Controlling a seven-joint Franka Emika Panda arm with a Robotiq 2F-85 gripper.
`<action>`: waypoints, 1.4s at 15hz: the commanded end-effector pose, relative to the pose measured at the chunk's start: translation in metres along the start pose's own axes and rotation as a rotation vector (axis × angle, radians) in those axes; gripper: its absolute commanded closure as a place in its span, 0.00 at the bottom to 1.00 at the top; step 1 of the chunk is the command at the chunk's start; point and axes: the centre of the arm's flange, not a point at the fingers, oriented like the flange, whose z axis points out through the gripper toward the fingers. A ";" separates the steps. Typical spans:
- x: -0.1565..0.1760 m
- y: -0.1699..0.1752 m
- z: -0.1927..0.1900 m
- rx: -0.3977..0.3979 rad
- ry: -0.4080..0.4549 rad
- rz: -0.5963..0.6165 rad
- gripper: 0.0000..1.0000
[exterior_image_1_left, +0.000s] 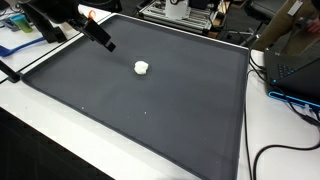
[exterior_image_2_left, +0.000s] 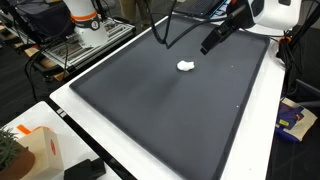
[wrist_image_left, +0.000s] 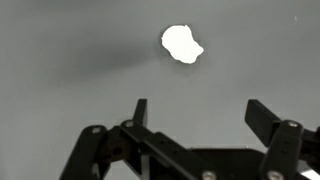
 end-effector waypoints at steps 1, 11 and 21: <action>0.000 0.000 -0.001 0.000 0.003 -0.001 0.00; -0.049 0.028 0.049 0.035 0.021 -0.001 0.00; -0.080 0.074 0.046 0.138 0.094 -0.049 0.00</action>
